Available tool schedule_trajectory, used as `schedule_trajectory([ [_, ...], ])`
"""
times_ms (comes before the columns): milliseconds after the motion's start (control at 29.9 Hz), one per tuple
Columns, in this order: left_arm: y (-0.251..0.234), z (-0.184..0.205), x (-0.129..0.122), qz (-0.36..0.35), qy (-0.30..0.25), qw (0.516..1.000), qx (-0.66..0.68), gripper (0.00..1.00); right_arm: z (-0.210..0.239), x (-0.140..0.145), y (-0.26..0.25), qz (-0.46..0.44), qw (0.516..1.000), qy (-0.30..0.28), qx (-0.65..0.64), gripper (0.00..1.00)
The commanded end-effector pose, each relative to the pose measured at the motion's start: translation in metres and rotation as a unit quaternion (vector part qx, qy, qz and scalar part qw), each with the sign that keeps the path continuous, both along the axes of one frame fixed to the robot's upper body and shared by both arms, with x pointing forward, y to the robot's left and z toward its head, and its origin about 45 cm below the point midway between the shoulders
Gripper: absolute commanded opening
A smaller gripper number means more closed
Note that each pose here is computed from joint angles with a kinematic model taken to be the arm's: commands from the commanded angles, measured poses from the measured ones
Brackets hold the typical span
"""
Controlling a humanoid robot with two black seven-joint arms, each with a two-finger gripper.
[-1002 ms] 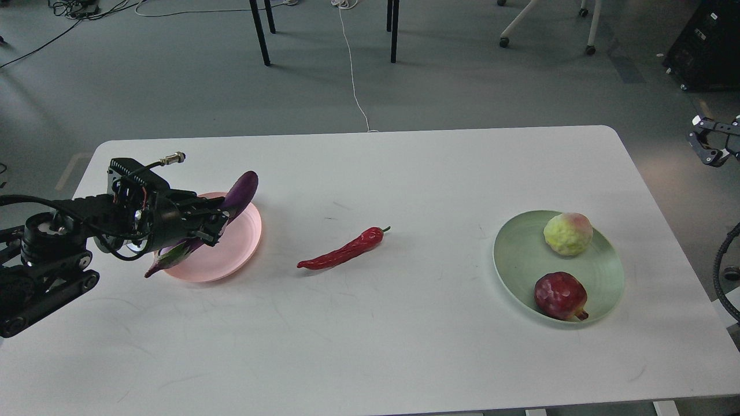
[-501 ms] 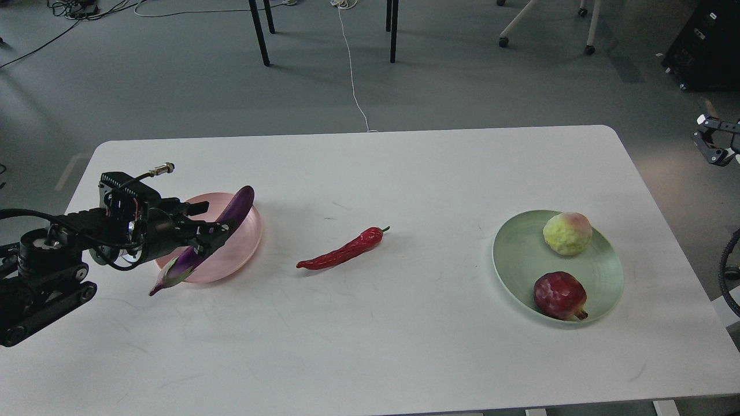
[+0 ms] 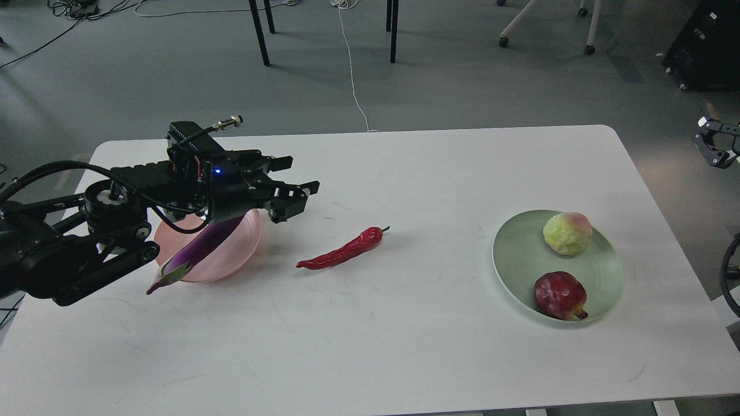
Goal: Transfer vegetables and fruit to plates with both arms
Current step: 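Move the left hand to the red chili pepper and grasp it, then carry the chili onto the pink plate and release it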
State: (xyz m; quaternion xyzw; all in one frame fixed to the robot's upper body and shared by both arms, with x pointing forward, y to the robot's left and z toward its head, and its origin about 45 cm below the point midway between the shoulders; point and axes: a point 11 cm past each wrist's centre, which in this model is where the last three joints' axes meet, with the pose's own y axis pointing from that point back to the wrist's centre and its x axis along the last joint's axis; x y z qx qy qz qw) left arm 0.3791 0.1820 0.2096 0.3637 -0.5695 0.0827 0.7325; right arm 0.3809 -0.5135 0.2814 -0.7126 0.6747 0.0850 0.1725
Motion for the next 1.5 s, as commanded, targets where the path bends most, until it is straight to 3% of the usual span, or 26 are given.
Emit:
schedule_trajectory([
  [0,-0.036,-0.029,-0.020,-0.067,-0.006,0.997,0.039,0.65,0.004,-0.002,-0.007,-0.006,1.000,-0.001,-0.006,0.99],
  [200,-0.058,-0.079,-0.033,-0.087,0.009,0.993,0.080,0.64,0.007,-0.003,-0.009,-0.008,1.000,-0.002,-0.010,0.99],
  [601,-0.032,-0.102,-0.019,-0.048,0.022,0.992,0.117,0.62,0.008,-0.003,-0.008,-0.006,1.000,-0.004,-0.007,0.99],
  [869,-0.026,-0.108,-0.022,-0.045,0.029,0.991,0.121,0.33,0.008,-0.002,-0.007,-0.007,1.000,-0.006,-0.005,0.99],
  [969,-0.024,-0.110,-0.025,-0.045,0.032,0.991,0.121,0.17,0.008,-0.002,-0.007,-0.007,1.000,-0.006,-0.005,0.99],
  [1069,-0.019,-0.108,-0.023,-0.039,0.030,0.991,0.123,0.10,0.008,-0.002,-0.008,-0.008,1.000,-0.006,-0.005,0.99],
  [1236,0.011,-0.093,-0.014,-0.013,0.021,0.992,0.124,0.09,0.010,-0.003,-0.010,-0.011,1.000,-0.008,-0.007,0.99],
  [1403,0.042,-0.040,0.000,0.029,0.001,0.996,0.082,0.11,0.010,-0.002,-0.010,-0.010,1.000,-0.008,-0.007,0.99],
  [1470,0.080,-0.028,-0.003,0.051,0.004,0.993,0.107,0.12,0.012,-0.001,-0.009,-0.009,1.000,-0.010,-0.007,0.99],
])
